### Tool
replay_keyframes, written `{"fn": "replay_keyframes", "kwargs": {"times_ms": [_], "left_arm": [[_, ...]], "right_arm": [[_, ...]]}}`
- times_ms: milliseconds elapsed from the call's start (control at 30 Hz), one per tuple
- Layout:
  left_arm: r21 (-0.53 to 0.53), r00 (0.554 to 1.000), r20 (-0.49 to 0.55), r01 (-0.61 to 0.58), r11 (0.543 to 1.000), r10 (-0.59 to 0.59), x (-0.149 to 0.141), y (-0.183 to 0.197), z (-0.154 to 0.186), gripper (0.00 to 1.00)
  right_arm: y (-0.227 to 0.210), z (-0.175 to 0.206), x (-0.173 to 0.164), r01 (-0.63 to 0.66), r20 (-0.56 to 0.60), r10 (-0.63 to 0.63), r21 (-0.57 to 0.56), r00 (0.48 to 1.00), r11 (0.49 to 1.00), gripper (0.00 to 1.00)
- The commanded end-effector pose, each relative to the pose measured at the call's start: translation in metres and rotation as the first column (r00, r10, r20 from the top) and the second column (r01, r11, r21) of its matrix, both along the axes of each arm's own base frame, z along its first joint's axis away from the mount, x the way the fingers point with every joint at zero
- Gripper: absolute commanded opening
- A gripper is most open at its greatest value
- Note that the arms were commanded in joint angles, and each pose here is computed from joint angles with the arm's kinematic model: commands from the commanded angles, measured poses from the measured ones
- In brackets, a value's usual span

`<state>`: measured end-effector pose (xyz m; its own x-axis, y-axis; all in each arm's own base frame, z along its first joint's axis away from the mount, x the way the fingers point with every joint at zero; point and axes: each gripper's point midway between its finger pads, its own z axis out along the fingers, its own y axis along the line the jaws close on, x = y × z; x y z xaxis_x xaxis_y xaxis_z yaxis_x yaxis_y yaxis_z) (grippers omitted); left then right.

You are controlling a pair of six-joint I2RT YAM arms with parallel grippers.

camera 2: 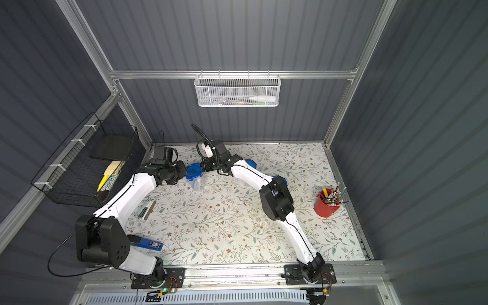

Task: Take out toiletry kits
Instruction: Adjust the container at the center of the board, then unfasten the latch on the container.

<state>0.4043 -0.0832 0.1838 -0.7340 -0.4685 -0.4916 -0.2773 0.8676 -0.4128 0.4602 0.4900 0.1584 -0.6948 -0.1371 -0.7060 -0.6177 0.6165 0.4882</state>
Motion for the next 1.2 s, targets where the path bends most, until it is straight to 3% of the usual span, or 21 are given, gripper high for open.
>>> {"fn": "replay_keyframes", "kwargs": {"times_ms": [0, 367, 467, 567, 667, 700, 900, 1167], "left_arm": [[-0.017, 0.999, 0.028, 0.021, 1.000, -0.020, -0.003, -0.002, 0.013, 0.00], [-0.120, 0.987, 0.101, 0.136, 0.983, -0.124, 0.017, -0.032, 0.023, 0.00], [-0.140, 0.983, 0.101, 0.166, 0.976, -0.153, 0.024, -0.042, 0.018, 0.00], [-0.155, 0.978, 0.082, 0.201, 0.967, -0.191, 0.030, -0.052, 0.009, 0.00], [-0.164, 0.977, 0.067, 0.213, 0.963, -0.204, 0.034, -0.058, -0.001, 0.00], [-0.165, 0.978, 0.057, 0.210, 0.964, -0.203, 0.034, -0.058, -0.006, 0.00], [-0.159, 0.982, 0.018, 0.190, 0.969, -0.189, 0.029, -0.054, -0.023, 0.00], [-0.139, 0.984, -0.015, 0.172, 0.975, -0.175, 0.018, -0.048, -0.037, 0.00]], "right_arm": [[0.006, 0.005, 0.004, -0.030, 0.019, 0.030, 0.016, 0.999, 0.999, 0.00], [-0.030, 0.036, -0.005, 0.039, 0.033, -0.041, 0.053, 0.999, 0.998, 0.05], [-0.047, 0.037, -0.015, 0.065, 0.003, -0.065, 0.089, 0.998, 0.994, 0.11], [-0.056, 0.043, -0.027, 0.063, -0.046, -0.056, 0.174, 0.997, 0.983, 0.25], [-0.056, 0.043, -0.037, 0.047, -0.143, -0.005, 0.292, 0.990, 0.955, 0.48], [-0.053, 0.044, -0.041, 0.032, -0.183, 0.032, 0.337, 0.983, 0.941, 0.51], [-0.039, 0.025, -0.043, 0.047, -0.323, 0.109, 0.441, 0.940, 0.896, 0.58], [-0.024, 0.013, -0.048, 0.033, -0.337, 0.128, 0.434, 0.933, 0.901, 0.56]]}}
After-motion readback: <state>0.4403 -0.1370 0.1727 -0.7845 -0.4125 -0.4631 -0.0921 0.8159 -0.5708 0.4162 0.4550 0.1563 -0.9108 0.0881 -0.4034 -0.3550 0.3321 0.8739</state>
